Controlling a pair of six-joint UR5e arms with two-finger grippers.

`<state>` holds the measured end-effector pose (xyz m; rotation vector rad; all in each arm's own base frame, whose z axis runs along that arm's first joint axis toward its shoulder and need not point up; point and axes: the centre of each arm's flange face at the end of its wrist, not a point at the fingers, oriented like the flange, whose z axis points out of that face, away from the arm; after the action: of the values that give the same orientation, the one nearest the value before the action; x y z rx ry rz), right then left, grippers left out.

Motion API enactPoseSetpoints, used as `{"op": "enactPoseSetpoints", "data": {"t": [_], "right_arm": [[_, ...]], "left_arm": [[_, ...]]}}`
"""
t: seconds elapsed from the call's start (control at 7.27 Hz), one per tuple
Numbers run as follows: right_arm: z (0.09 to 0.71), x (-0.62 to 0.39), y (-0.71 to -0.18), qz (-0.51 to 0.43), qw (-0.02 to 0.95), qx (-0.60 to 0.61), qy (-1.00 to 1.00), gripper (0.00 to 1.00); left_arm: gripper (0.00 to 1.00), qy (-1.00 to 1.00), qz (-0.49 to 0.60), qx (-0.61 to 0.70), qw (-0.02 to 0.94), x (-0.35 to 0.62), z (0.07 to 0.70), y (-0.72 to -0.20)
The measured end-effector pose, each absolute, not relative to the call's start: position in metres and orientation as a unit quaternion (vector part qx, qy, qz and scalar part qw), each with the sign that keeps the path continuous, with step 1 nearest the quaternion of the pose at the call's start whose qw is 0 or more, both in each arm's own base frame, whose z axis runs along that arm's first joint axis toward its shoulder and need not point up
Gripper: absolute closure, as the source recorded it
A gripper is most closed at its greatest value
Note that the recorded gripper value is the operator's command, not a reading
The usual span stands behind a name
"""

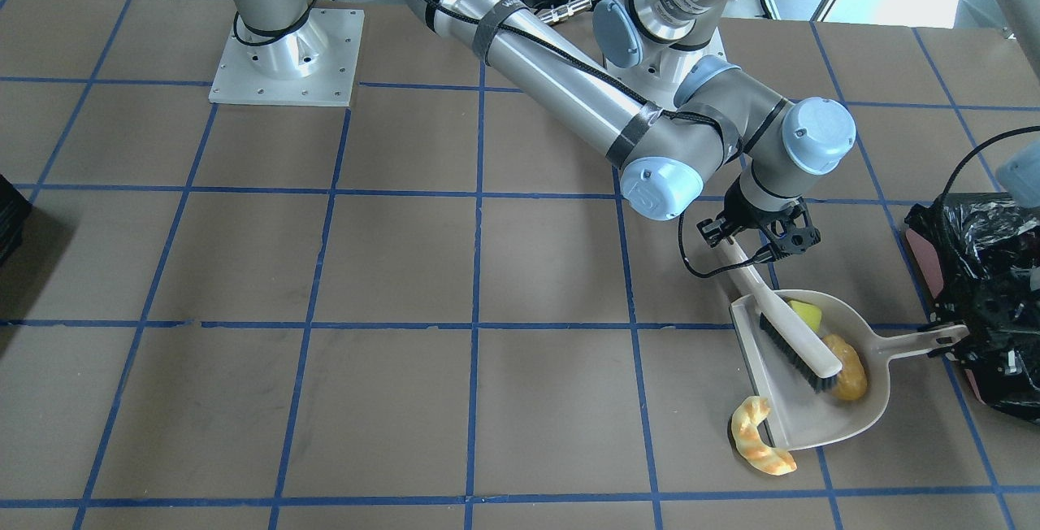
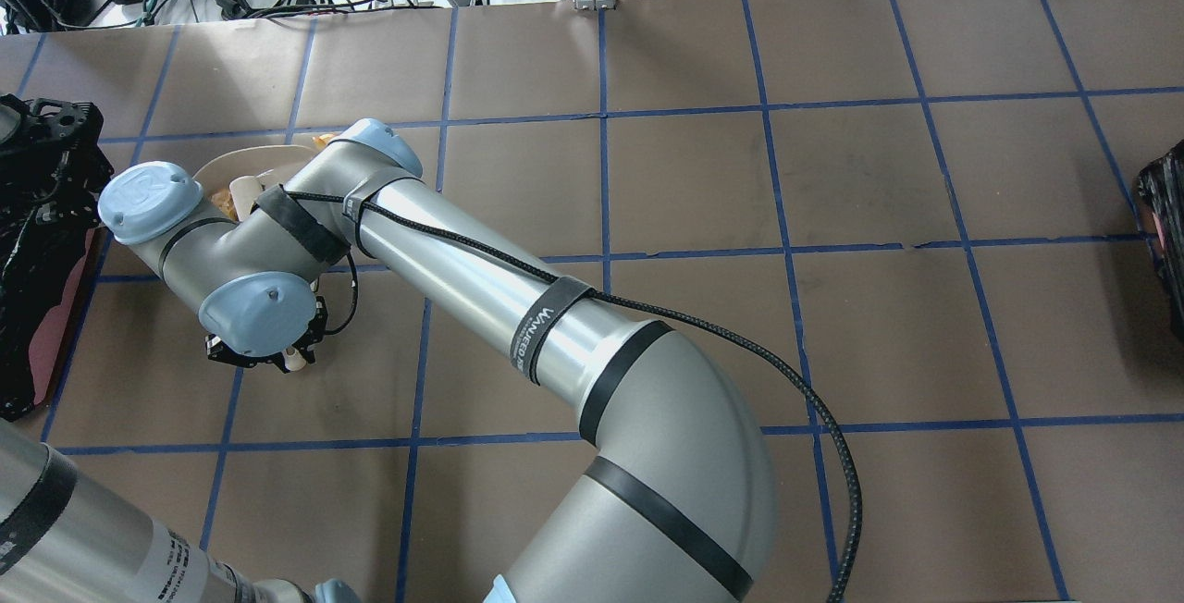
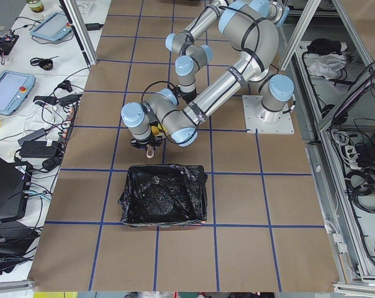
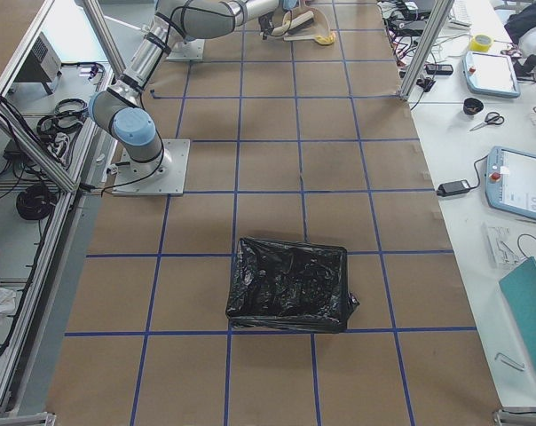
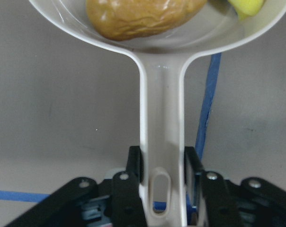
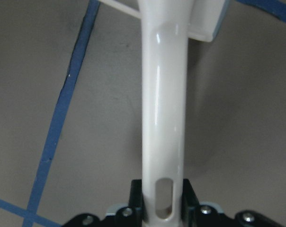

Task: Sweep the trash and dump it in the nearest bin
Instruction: 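Brush the remaining debris farther into the dustpan with the right gripper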

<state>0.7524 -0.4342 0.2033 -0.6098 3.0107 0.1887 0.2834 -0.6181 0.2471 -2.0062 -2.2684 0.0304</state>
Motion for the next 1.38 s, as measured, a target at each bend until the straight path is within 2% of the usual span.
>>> {"op": "enactPoseSetpoints", "data": {"t": [0.69, 1.38], "right_arm": [[0.228, 0.736, -0.45, 0.063, 0.029, -0.168, 0.983, 1.0], [0.234, 0.678, -0.53, 0.061, 0.023, -0.047, 0.997, 1.0]], "left_arm": [[1.0, -0.771, -0.007, -0.635, 0.048, 0.278, 0.254, -0.619], [1.0, -0.817, -0.011, -0.575, 0.05, 0.277, 0.252, -0.617]]}}
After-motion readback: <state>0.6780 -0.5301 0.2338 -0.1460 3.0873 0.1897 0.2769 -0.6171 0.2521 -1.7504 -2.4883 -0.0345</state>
